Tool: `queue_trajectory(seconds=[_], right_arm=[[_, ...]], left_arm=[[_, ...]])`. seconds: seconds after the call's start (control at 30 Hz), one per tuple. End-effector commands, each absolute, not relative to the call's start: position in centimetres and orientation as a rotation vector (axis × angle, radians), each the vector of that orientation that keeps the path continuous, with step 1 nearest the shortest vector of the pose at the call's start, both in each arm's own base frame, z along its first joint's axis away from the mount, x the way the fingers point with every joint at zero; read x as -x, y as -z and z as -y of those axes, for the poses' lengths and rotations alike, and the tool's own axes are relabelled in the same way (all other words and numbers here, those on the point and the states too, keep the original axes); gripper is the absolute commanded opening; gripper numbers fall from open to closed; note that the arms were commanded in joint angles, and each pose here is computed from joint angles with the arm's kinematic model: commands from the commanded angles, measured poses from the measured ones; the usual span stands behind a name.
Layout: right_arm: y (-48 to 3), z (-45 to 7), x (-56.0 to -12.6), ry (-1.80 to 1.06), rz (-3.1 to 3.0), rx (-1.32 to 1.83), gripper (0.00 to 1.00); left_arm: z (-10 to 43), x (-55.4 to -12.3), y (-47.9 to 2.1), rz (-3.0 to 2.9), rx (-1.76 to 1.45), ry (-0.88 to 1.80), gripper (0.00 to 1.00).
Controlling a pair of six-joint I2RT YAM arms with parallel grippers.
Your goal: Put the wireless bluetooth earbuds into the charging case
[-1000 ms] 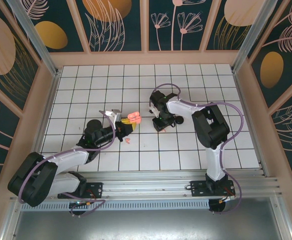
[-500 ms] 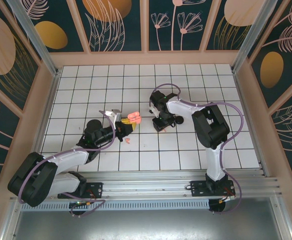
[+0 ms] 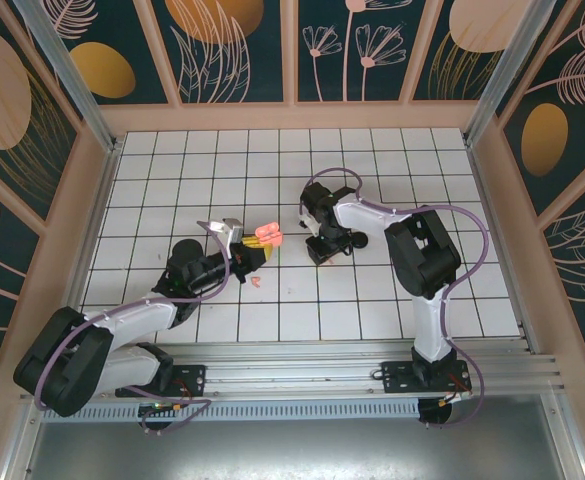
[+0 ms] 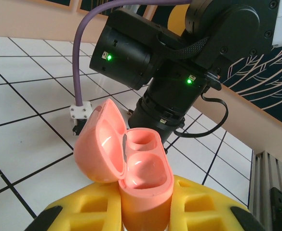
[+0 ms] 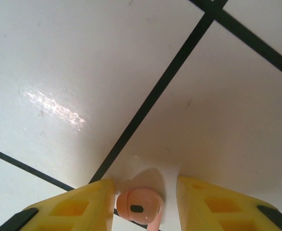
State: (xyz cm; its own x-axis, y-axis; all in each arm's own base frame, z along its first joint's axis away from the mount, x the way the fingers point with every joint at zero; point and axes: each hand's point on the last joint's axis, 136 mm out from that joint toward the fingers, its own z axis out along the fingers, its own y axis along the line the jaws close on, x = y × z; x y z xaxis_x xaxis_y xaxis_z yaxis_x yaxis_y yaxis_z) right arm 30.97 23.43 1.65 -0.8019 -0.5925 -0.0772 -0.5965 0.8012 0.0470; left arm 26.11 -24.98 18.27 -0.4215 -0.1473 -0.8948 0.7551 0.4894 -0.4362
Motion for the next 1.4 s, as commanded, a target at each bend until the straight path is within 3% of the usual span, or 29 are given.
queue_trajectory(seconds=[0.0,0.53,1.17,1.37], right_arm=[[-2.3,-22.4,-29.4,-0.067,-2.963,0.979,0.36],[-4.7,-23.4,-31.1,-0.139,-2.858,0.867,0.29],[-14.2,-28.3,-33.8,-0.729,-2.401,0.347,0.26],[-17.4,-28.7,-33.7,-0.801,-2.265,0.271,0.26]], left_arm=[[24.9,-26.5,-19.9,-1.664,-0.531,1.097,0.15],[24.8,-26.6,-19.7,-1.668,-0.527,1.081,0.14],[23.8,-27.0,-19.6,-1.641,-0.451,1.056,0.13],[23.6,-27.1,-19.4,-1.609,-0.450,1.036,0.13]])
